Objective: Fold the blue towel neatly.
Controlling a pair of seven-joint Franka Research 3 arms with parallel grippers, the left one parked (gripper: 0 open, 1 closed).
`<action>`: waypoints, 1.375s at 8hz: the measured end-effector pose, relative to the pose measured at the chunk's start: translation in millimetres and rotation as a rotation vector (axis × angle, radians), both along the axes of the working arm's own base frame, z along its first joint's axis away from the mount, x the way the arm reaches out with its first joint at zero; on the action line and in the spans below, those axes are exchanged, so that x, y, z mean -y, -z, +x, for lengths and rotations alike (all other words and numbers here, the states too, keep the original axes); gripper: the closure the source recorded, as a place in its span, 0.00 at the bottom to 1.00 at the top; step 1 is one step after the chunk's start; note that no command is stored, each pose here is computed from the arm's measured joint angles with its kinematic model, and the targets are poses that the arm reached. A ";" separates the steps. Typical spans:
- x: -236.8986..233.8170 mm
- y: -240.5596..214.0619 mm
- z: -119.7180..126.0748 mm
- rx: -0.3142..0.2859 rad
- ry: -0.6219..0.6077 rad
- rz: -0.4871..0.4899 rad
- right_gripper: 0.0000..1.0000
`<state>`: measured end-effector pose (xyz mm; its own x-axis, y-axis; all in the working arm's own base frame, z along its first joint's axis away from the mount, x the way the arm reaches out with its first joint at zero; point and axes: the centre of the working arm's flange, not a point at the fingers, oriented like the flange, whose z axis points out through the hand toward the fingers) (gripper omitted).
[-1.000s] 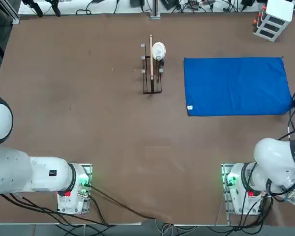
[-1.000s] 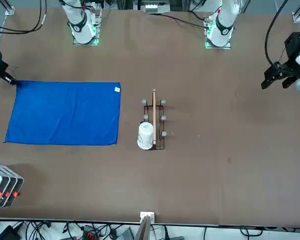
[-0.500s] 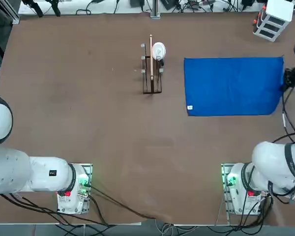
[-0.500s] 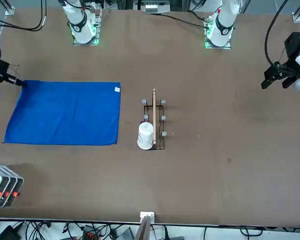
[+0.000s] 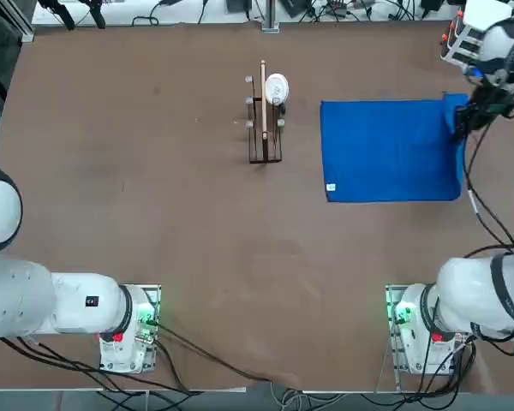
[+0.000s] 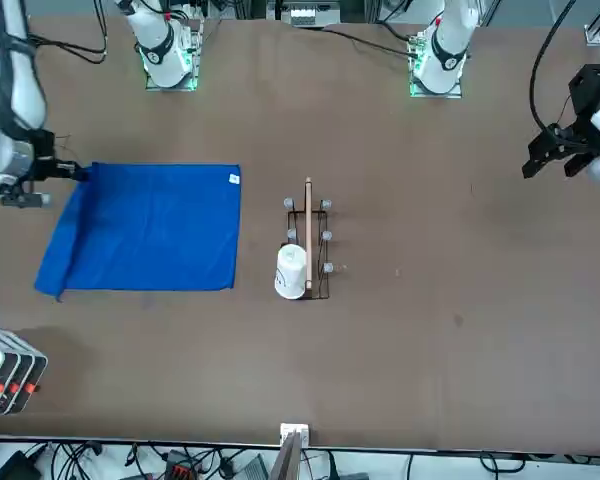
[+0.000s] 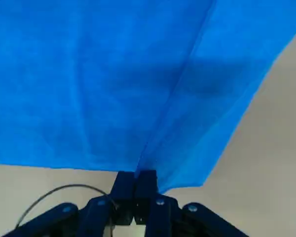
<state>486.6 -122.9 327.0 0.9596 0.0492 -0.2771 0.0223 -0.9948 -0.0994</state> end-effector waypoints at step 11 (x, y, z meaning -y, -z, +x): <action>-373.0 34.9 -45.9 0.077 -0.239 -0.102 0.97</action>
